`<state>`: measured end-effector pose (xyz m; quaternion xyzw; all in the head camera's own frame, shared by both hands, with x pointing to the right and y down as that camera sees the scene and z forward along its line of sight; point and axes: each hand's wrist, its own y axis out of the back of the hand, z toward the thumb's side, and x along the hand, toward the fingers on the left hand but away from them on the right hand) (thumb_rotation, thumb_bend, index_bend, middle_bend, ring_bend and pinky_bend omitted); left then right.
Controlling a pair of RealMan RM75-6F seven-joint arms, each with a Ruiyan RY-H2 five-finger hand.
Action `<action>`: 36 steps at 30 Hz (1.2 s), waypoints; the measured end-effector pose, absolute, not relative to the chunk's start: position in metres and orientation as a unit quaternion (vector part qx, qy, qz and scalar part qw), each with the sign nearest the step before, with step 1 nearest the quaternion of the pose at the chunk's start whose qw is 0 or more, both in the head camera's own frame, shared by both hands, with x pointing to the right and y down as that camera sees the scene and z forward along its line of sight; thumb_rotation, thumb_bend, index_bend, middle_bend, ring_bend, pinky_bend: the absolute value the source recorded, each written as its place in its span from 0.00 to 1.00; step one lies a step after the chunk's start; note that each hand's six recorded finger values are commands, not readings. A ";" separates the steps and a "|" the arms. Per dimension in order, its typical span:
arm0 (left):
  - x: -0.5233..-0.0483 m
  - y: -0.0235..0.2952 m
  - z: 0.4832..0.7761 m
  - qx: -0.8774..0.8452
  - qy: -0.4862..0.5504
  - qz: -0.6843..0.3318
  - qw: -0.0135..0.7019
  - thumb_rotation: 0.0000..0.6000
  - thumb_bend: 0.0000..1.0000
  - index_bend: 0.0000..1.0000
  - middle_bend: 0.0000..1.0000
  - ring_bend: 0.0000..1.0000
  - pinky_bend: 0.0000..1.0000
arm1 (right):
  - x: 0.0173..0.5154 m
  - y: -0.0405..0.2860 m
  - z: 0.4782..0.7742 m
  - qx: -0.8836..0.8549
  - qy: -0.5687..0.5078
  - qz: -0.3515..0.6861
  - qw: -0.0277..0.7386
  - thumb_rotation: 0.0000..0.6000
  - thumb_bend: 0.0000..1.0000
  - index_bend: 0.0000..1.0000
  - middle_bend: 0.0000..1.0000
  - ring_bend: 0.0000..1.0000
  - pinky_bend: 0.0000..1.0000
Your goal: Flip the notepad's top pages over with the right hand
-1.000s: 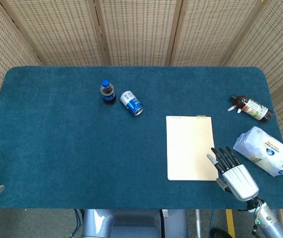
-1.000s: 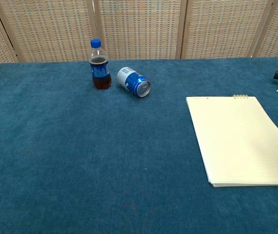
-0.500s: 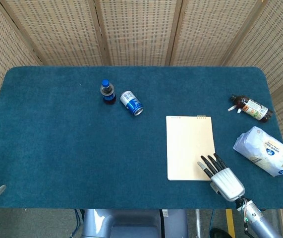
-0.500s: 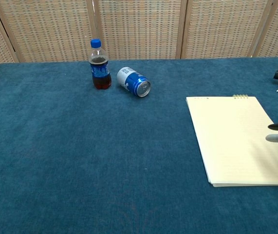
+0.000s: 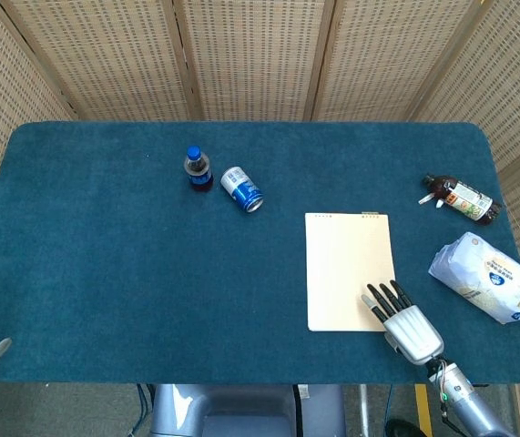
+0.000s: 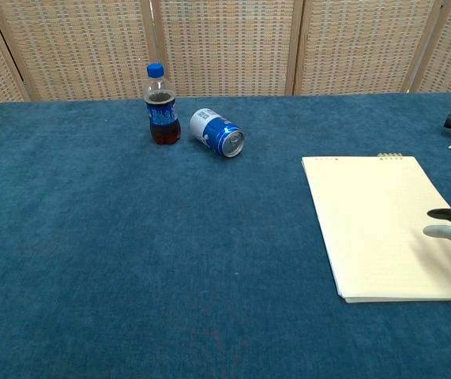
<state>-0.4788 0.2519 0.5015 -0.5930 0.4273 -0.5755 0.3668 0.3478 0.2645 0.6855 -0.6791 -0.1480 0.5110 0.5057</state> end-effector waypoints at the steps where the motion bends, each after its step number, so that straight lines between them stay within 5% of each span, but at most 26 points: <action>1: -0.479 0.252 0.501 -0.593 0.427 -0.576 0.367 1.00 0.00 0.00 0.00 0.00 0.00 | 0.348 0.265 0.686 -0.680 -0.147 0.511 0.504 1.00 0.40 0.00 0.00 0.00 0.00; 17: -0.479 0.251 0.503 -0.593 0.427 -0.577 0.364 1.00 0.00 0.00 0.00 0.00 0.00 | 0.340 0.265 0.695 -0.680 -0.146 0.511 0.506 1.00 0.41 0.04 0.01 0.00 0.00; 27: -0.480 0.251 0.501 -0.592 0.430 -0.576 0.363 1.00 0.00 0.00 0.00 0.00 0.00 | 0.332 0.257 0.698 -0.677 -0.164 0.506 0.509 1.00 0.57 0.26 0.31 0.17 0.00; 36: -0.480 0.251 0.501 -0.593 0.431 -0.576 0.363 1.00 0.00 0.00 0.00 0.00 0.00 | 0.326 0.247 0.696 -0.672 -0.179 0.491 0.525 1.00 0.57 0.27 0.25 0.18 0.01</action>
